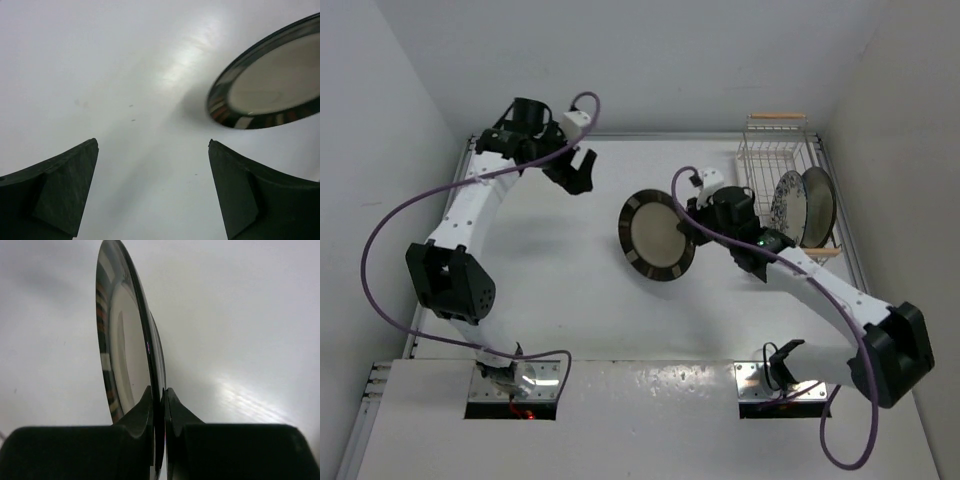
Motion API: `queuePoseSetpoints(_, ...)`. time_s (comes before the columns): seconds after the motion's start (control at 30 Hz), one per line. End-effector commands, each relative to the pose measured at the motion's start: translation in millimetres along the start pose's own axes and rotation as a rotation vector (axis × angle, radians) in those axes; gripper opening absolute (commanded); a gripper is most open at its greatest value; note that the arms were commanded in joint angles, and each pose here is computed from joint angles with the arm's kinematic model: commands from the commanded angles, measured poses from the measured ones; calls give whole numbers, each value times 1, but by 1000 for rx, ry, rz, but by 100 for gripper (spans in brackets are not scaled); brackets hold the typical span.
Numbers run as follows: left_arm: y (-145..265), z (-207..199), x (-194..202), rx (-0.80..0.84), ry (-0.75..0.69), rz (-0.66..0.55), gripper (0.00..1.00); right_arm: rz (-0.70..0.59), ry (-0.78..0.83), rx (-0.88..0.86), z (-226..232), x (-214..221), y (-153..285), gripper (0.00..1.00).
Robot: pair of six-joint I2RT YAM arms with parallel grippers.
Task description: Load the plates into the dish rack
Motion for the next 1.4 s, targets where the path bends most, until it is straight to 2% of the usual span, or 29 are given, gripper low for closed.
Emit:
queuePoseSetpoints(0.0,43,31,-12,-191,99,-63,96,-470,13,55,24,-127,58,0)
queuePoseSetpoints(0.23,50,48,19,-235,206,-29,96,-847,12,430,-1,-199,148,0)
queuePoseSetpoints(0.27,49,48,25,-225,221,-22,96,-885,40,607,-18,-203,166,0)
queuePoseSetpoints(0.33,51,48,29,-231,230,-18,96,-946,50,720,-27,-208,184,0)
queuePoseSetpoints(0.37,49,47,32,-226,235,-10,96,-916,121,860,-39,-205,197,0)
queuePoseSetpoints(0.47,49,49,35,-226,242,-14,96,-882,214,952,-54,-189,197,0)
queuePoseSetpoints(0.6,51,50,36,-225,256,-20,96,-870,241,974,-63,-186,203,0)
queuePoseSetpoints(0.8,50,49,36,-218,256,-25,96,-864,311,1104,-87,-182,211,0)
queuePoseSetpoints(0.93,49,48,38,-213,260,-19,96,-857,291,1049,-93,-178,204,0)
queuePoseSetpoints(0.97,49,48,38,-213,260,-19,96,-805,308,1038,-99,-173,198,0)
queuePoseSetpoints(1.2,45,47,45,-210,271,0,96,-680,242,908,-122,-141,165,0)
queuePoseSetpoints(1.37,42,49,51,-208,287,14,96,-603,215,888,-137,-125,155,0)
Point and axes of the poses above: each gripper's point midway between its finger pads, its own y axis back along the fingers, its own z axis along the line the jaws close on, x = y × z, the point moved 5 cm from there along y, back along the fingers, and after that the axes turned 10 degrees about -y, right-handed, at the moved point
